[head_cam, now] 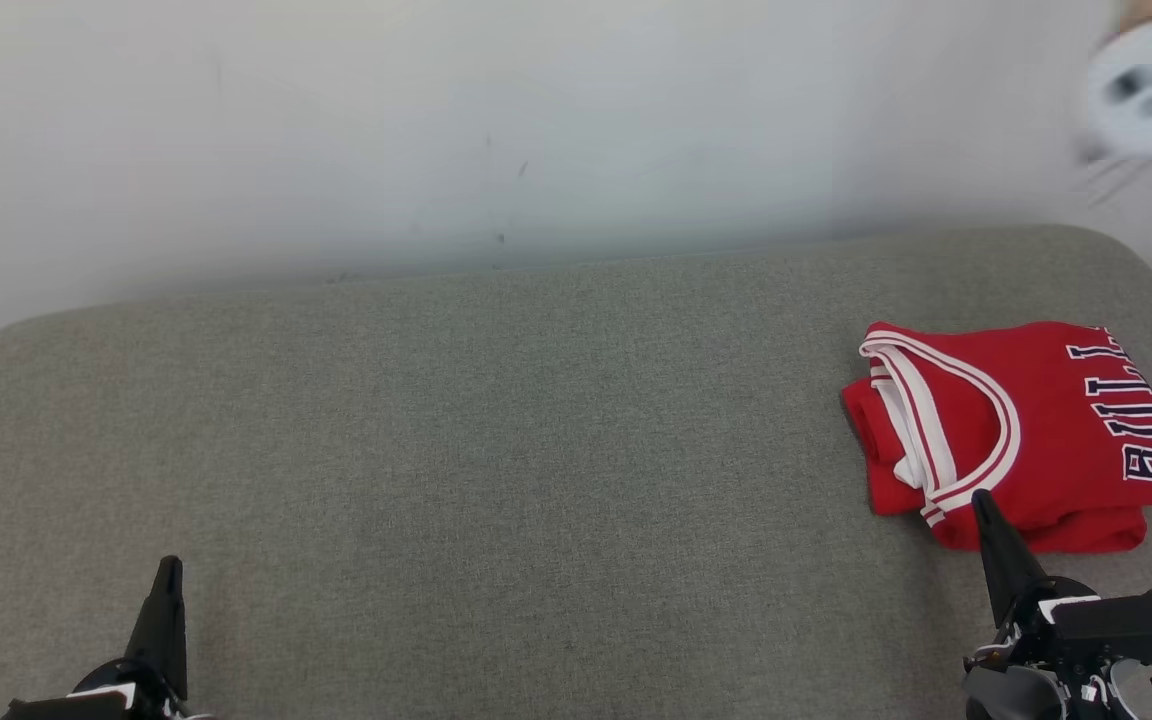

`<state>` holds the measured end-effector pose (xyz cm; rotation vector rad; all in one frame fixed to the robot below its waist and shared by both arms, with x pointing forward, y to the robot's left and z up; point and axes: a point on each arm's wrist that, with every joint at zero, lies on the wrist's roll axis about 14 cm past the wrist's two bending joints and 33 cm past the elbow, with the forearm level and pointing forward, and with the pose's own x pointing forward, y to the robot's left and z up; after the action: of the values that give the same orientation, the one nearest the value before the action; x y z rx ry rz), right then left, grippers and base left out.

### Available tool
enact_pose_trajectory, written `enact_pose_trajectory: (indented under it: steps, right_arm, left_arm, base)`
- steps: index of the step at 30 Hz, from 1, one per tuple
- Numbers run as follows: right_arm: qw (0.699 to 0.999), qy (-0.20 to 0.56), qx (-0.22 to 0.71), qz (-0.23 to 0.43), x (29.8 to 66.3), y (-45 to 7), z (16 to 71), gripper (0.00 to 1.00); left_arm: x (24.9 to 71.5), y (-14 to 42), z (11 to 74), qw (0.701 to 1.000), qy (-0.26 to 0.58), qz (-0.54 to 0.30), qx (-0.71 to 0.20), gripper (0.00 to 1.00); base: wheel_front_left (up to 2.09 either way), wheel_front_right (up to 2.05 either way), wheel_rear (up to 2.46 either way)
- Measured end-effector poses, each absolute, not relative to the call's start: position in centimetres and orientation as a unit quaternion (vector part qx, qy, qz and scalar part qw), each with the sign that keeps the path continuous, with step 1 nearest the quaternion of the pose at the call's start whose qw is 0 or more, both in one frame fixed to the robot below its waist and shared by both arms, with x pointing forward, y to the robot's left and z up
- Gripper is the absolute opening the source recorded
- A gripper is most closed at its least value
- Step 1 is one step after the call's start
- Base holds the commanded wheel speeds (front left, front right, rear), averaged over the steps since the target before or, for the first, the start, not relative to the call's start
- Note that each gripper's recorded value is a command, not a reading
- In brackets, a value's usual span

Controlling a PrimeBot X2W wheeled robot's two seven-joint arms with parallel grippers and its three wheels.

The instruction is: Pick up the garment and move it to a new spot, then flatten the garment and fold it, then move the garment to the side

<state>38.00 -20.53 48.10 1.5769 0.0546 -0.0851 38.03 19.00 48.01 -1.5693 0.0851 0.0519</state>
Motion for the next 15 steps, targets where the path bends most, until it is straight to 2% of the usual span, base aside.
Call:
enact_pose_trajectory:
  steps: [15]
  right_arm:
    - [0.704,0.023,0.709,-0.037,38.01,-20.53,48.15,0.0]
  left_arm:
    - [38.03,19.0,48.02,0.707,0.038,0.023,-0.706,0.0]
  base:
    - [0.0,0.0,0.0]
